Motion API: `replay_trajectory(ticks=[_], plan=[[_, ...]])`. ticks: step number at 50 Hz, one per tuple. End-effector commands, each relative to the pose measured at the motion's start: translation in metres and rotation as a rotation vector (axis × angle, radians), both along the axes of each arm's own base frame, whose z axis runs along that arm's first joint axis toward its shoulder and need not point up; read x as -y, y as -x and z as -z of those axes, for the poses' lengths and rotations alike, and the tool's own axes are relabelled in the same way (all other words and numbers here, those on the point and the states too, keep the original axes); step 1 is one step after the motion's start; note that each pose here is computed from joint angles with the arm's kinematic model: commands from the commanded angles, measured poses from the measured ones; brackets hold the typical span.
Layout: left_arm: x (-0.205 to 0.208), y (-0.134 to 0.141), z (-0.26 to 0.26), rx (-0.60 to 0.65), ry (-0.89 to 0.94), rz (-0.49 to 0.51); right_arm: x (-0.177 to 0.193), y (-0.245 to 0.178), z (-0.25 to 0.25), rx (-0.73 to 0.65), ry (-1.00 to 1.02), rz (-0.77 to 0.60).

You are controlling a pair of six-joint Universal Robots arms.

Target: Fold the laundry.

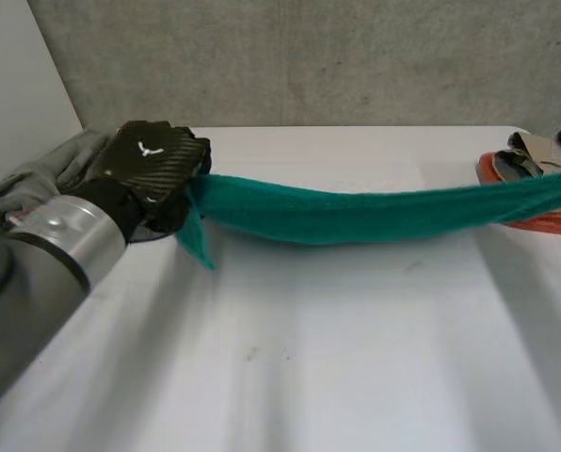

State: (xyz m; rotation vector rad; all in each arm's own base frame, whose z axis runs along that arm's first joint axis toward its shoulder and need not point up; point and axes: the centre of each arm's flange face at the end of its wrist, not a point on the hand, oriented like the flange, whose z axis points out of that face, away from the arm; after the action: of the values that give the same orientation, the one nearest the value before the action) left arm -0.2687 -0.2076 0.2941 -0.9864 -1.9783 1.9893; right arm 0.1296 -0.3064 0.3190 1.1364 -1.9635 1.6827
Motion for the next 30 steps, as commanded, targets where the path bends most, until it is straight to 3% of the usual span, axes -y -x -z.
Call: replay_trajectory(ticks=[1, 8, 13, 18, 21, 27, 30], plan=[[-0.005, -0.002, 0.011, 0.064, -0.115, 0.001, -0.026, 0.002, 0.0, -0.119, -0.063, -0.015], [0.022, 0.011, 0.084, 0.234, -0.257, 0.015, -0.011, -0.024, 0.064, -0.186, -0.268, -0.058], [0.06, 0.027, 0.101, 0.293, -0.175, 0.023, 0.023, -0.034, 0.087, -0.228, -0.232, -0.026], [0.101, 0.048, 0.073, 0.246, 0.027, 0.015, 0.078, -0.04, 0.071, -0.214, 0.033, 0.05], [0.131, 0.062, 0.016, 0.132, 0.278, -0.017, 0.102, -0.054, 0.031, -0.138, 0.297, 0.061], [0.148, 0.07, -0.09, -0.102, 0.711, -0.083, 0.115, -0.065, -0.05, 0.102, 0.766, 0.087], [0.149, 0.07, -0.099, -0.144, 0.776, -0.093, 0.107, -0.063, -0.075, 0.183, 0.896, 0.095]])
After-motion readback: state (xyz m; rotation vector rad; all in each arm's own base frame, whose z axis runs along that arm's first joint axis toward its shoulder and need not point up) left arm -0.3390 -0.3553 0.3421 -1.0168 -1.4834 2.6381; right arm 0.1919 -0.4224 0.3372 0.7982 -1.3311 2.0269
